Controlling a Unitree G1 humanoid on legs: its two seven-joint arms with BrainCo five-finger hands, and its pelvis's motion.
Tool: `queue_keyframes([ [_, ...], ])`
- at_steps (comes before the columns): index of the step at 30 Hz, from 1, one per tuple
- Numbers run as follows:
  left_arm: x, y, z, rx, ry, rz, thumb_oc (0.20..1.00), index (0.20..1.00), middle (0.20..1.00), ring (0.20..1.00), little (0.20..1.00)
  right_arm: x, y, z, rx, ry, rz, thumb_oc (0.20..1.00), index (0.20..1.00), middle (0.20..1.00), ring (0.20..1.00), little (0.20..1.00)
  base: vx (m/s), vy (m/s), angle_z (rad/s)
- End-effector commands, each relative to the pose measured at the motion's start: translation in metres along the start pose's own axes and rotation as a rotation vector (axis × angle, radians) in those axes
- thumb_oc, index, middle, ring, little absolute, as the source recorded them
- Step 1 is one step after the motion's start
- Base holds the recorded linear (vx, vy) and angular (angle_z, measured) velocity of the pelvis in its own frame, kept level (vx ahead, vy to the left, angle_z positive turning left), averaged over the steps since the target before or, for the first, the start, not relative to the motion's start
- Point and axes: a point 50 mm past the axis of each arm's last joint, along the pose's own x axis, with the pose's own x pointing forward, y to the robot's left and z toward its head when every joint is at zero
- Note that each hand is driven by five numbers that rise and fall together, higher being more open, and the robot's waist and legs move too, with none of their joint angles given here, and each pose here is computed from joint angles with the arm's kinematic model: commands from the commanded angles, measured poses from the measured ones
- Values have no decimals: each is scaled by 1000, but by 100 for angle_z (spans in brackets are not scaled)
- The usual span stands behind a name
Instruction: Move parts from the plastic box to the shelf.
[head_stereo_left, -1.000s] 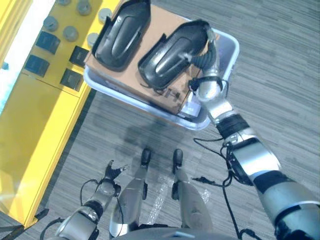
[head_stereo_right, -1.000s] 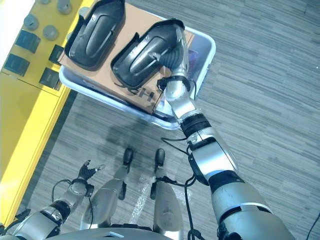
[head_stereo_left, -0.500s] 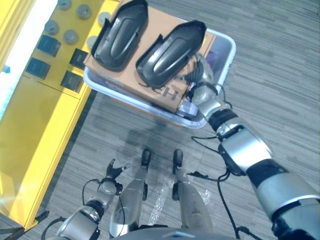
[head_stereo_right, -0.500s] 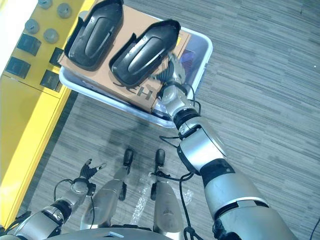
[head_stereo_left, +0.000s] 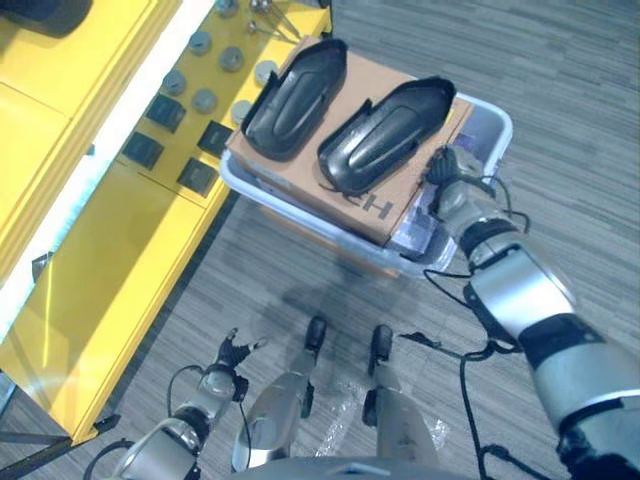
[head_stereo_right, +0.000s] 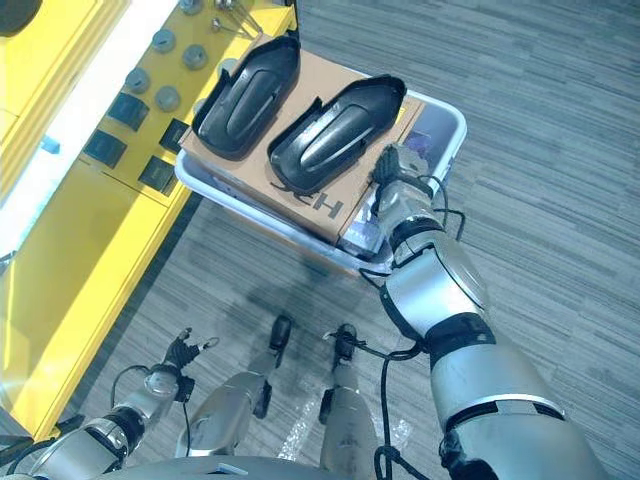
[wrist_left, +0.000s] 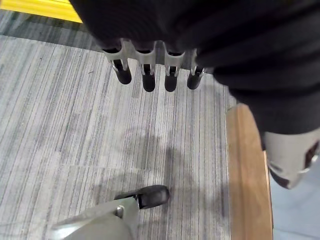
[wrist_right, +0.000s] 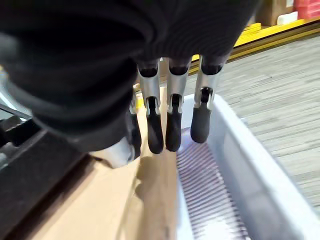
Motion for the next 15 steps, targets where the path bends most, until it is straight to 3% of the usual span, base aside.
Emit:
queue_keyframes([
  [1,5,-2,8,77,4,-25,1000,1000,1000,1000,1000,4,-15,-5,15,12,-58,241,241,241,241,241,0,0,0],
  [2,5,-2,7,72,9,-21,1000,1000,1000,1000,1000,3,-14,-3,31,2,-63,790,790,790,790,790,0,0,0],
  [3,5,-1,6,70,15,-17,1000,1000,1000,1000,1000,3,-15,2,53,-20,-82,1000,1000,1000,1000,1000,-20,7,-4],
  [8,2,-1,-4,42,47,11,1000,1000,1000,1000,1000,-9,-26,56,200,-290,-230,1000,1000,1000,1000,1000,-3,4,-16],
  [10,-1,-5,-8,25,52,9,1000,1000,1000,1000,1000,-25,-42,90,316,-491,-279,1000,1000,1000,1000,1000,6,-22,-44],
  [15,-4,-6,-16,22,64,-5,1000,1000,1000,1000,1000,-44,-47,115,364,-676,-230,1000,1000,1000,1000,1000,-4,-19,-3],
])
